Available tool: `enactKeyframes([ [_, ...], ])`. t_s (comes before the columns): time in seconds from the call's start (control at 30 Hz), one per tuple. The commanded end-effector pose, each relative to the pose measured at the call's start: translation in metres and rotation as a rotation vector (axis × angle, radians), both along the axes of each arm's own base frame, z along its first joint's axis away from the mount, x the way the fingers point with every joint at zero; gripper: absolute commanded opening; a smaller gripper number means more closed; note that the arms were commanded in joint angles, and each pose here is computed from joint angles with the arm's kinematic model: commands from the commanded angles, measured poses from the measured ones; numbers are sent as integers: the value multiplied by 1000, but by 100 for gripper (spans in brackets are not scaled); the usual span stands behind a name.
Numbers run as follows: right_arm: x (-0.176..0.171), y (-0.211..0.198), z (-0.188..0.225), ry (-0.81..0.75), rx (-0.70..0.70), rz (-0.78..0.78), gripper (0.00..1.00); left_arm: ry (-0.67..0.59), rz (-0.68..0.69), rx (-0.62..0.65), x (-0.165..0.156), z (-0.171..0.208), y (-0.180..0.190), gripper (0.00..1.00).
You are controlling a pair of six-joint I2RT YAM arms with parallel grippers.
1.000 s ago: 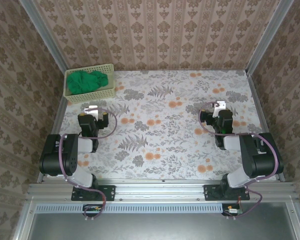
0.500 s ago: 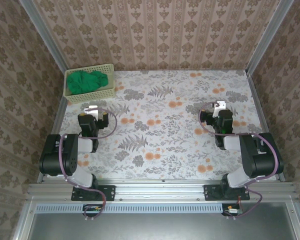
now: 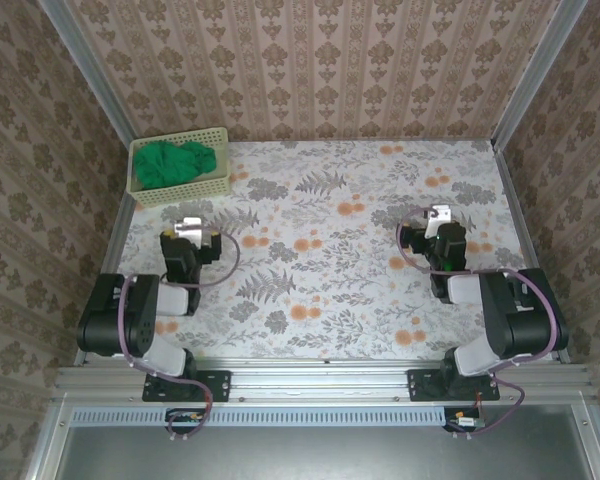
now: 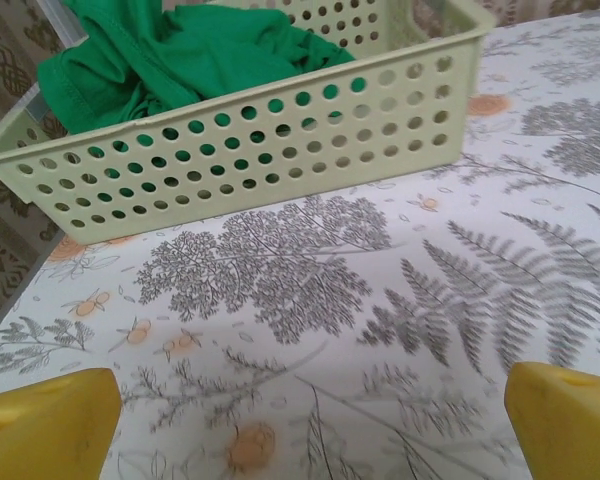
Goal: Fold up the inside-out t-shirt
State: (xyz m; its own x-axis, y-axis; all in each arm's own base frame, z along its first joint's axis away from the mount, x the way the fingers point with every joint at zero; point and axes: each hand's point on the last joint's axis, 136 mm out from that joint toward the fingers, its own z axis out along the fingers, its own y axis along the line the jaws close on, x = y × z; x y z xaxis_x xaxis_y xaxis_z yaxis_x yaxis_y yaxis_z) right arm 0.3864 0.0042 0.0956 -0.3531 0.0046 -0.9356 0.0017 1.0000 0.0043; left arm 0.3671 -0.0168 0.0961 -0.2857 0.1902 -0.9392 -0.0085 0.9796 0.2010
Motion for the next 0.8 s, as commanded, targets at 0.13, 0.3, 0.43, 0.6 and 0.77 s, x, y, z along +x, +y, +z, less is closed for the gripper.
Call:
enactKeyframes([
  [0.13, -20, 16, 74, -67, 14, 70, 100, -149, 35, 84, -14, 101, -23, 100],
  [0.3, -36, -1, 133, -93, 183, -81, 100, -84, 98, -133, -13, 151, -22, 100],
  [0.43, -45, -18, 151, -3, 294, -231, 100, 81, 358, -272, -16, 154, 9, 100],
  [0.6, -44, -15, 141, 112, 356, -248, 100, 229, 408, -421, -8, 136, 26, 100],
  [0.77, -38, -2, 137, 131, 459, -173, 100, 188, 332, -523, 22, 143, 29, 100],
])
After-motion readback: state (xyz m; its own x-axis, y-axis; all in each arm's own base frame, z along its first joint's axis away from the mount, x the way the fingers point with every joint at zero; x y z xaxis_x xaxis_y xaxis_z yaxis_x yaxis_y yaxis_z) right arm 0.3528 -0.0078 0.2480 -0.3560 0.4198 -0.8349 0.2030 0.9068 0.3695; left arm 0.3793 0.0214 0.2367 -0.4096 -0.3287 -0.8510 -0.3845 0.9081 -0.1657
